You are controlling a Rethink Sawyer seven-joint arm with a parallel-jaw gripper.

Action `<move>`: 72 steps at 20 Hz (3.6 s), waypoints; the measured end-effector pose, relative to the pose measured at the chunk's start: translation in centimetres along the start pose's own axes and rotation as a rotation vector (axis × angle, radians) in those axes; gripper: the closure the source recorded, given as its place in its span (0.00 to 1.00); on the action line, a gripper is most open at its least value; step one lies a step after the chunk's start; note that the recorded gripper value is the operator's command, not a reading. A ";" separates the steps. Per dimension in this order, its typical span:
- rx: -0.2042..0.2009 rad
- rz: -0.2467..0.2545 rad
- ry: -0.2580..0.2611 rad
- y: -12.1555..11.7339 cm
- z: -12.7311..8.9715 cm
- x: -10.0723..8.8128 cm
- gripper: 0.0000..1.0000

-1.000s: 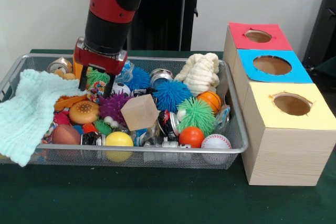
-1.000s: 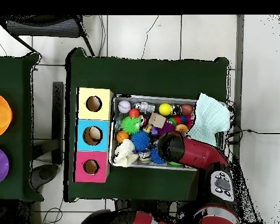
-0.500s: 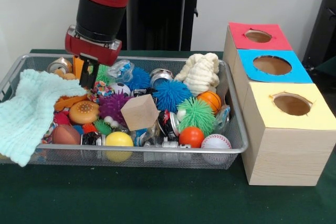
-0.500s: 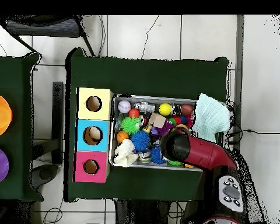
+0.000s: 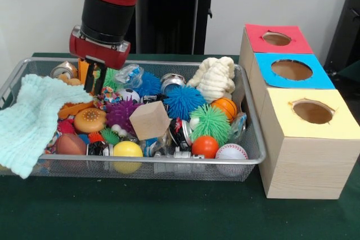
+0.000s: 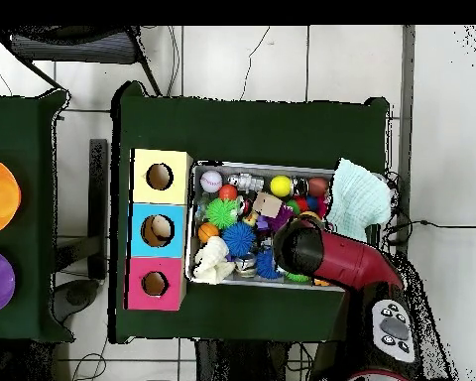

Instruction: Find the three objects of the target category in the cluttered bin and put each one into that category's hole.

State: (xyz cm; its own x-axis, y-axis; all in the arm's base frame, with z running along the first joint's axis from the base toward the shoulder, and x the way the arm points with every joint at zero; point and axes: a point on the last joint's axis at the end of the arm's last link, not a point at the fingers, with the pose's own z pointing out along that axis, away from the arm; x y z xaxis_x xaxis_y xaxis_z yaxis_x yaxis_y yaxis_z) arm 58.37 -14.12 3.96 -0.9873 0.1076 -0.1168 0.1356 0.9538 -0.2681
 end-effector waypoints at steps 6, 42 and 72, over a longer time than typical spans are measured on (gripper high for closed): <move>-0.002 0.007 0.004 -0.3 0.2 0.2 0.00; -0.162 0.130 0.110 0.0 5.2 3.5 0.00; -0.221 0.158 0.132 0.4 0.3 3.5 1.00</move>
State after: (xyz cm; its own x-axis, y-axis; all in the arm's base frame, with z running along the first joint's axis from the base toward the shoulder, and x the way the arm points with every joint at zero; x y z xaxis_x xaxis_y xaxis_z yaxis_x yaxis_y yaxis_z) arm 54.96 -13.40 3.19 -0.9595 0.2816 -0.0117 0.2819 0.9586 -0.0402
